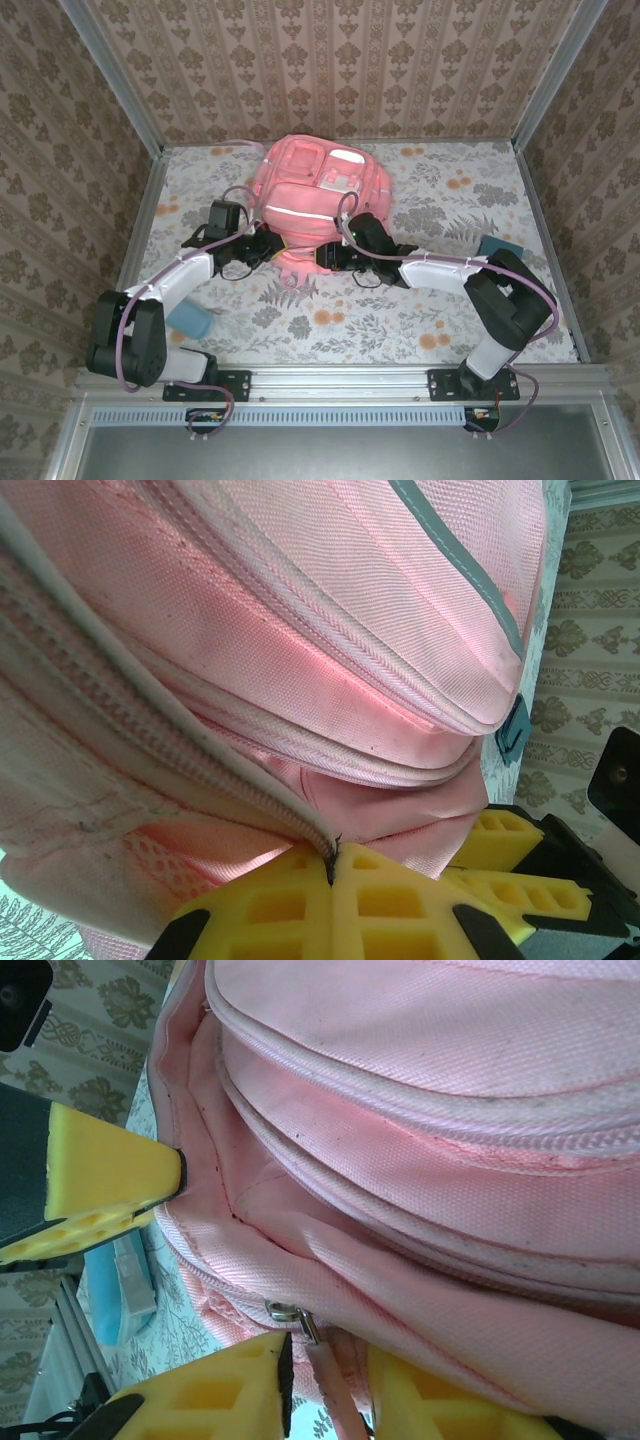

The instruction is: Pack the student bag

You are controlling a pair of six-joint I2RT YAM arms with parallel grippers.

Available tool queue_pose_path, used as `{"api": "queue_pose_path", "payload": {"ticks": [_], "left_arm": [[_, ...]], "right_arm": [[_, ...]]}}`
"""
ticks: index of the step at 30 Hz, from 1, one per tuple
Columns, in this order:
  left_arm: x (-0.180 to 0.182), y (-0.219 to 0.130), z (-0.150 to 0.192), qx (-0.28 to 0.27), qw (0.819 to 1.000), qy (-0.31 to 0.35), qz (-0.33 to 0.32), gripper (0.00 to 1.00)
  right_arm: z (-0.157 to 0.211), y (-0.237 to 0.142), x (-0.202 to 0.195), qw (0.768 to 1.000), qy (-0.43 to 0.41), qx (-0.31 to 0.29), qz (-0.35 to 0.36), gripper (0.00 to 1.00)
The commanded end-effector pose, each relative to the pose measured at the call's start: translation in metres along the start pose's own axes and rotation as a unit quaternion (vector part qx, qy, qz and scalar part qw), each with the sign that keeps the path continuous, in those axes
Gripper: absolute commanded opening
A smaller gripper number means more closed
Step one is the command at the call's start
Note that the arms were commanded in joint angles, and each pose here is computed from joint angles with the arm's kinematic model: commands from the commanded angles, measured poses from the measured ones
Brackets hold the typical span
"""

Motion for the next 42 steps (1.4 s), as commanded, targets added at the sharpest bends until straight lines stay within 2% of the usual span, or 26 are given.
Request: {"api": "queue_pose_path", "payload": {"ticks": [1,8,14,16,23,29,35,42], "left_arm": [[-0.023,-0.003,0.004,0.015,0.999,0.036,0.036,0.00],[-0.023,-0.003,0.005,0.016,0.998,0.037,0.037,0.00],[-0.019,-0.004,0.003,0.004,0.999,0.033,0.027,0.00],[-0.013,-0.004,0.002,-0.006,0.999,0.030,0.016,0.00],[0.005,-0.007,-0.005,-0.045,0.999,0.016,-0.018,0.00],[0.005,-0.013,-0.010,-0.066,0.997,0.016,-0.023,0.00],[0.005,-0.021,-0.010,-0.072,0.997,0.019,-0.025,0.00],[0.007,-0.025,-0.007,-0.068,0.997,0.020,-0.023,0.00]], "right_arm": [[-0.005,0.000,0.012,1.000,-0.027,0.006,-0.005,0.28],[0.004,0.007,0.009,0.998,-0.045,0.033,0.031,0.23],[0.014,0.005,0.004,0.991,-0.065,0.071,0.088,0.02],[0.019,-0.004,0.003,0.986,-0.071,0.089,0.120,0.00],[0.035,-0.057,-0.035,0.940,-0.070,0.129,0.308,0.00],[0.033,-0.080,-0.070,0.893,-0.060,0.136,0.424,0.00],[0.020,-0.084,-0.108,0.880,-0.030,0.128,0.456,0.00],[-0.009,-0.082,-0.147,0.887,-0.016,0.098,0.451,0.00]]}}
Point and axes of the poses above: each hand's point on the last joint's axis, 136 mm out from that joint toward the fingers, its own y axis out along the fingers, its own x axis along the line the jaws close on, z = x × y, the point moved 3 cm from there along -y, back along the fingers, and after that the axes turned 15 degrees about -y, right-handed, at the moved point
